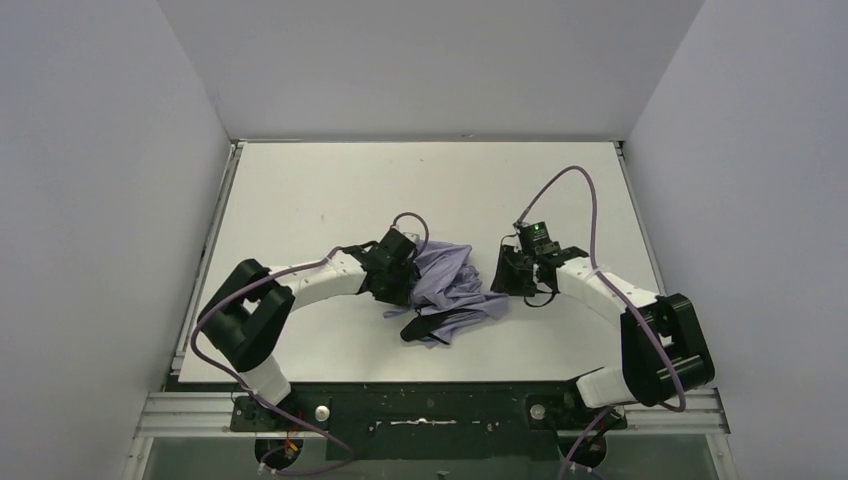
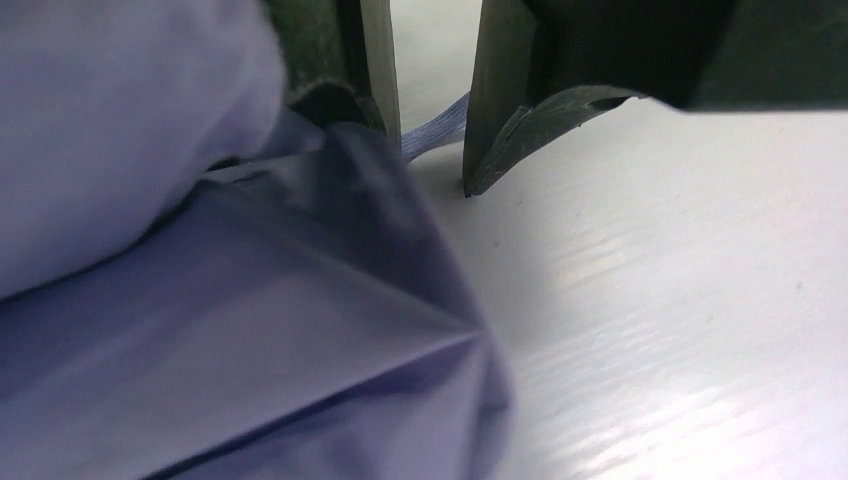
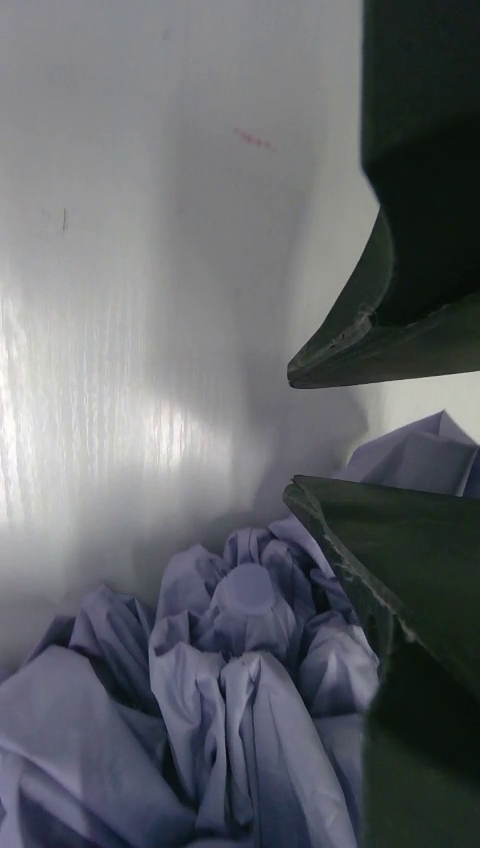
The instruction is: Put away the umbrella
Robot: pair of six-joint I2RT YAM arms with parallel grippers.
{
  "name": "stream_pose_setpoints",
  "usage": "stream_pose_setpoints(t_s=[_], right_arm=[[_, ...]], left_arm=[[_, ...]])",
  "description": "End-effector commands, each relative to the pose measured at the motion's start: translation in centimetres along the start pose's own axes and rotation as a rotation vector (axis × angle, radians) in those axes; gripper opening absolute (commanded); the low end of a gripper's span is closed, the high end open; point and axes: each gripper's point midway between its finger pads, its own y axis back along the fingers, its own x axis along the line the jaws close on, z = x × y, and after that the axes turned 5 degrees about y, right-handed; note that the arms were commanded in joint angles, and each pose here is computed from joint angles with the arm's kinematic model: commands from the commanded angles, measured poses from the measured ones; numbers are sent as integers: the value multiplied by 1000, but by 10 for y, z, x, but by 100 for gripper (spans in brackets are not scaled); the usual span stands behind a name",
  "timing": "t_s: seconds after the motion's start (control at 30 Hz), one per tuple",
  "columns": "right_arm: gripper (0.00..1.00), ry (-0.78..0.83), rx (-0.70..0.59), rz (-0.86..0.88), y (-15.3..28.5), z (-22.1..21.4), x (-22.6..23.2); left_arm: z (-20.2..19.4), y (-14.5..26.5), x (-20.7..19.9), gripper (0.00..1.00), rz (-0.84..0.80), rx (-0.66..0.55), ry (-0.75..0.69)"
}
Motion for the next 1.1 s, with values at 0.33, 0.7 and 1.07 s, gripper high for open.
stream_pose_setpoints(t_s=[0.33, 0.7, 1.07], right_arm=[[45, -28, -117, 96, 1, 43, 22], [61, 8, -234, -102, 74, 26, -22], [60, -17, -269, 173, 97, -14, 15]], left_arm=[[83, 11, -38, 26, -97, -110, -50], [23, 66, -11, 45, -182, -168, -52], [-16, 77, -65, 72, -235, -288, -302]])
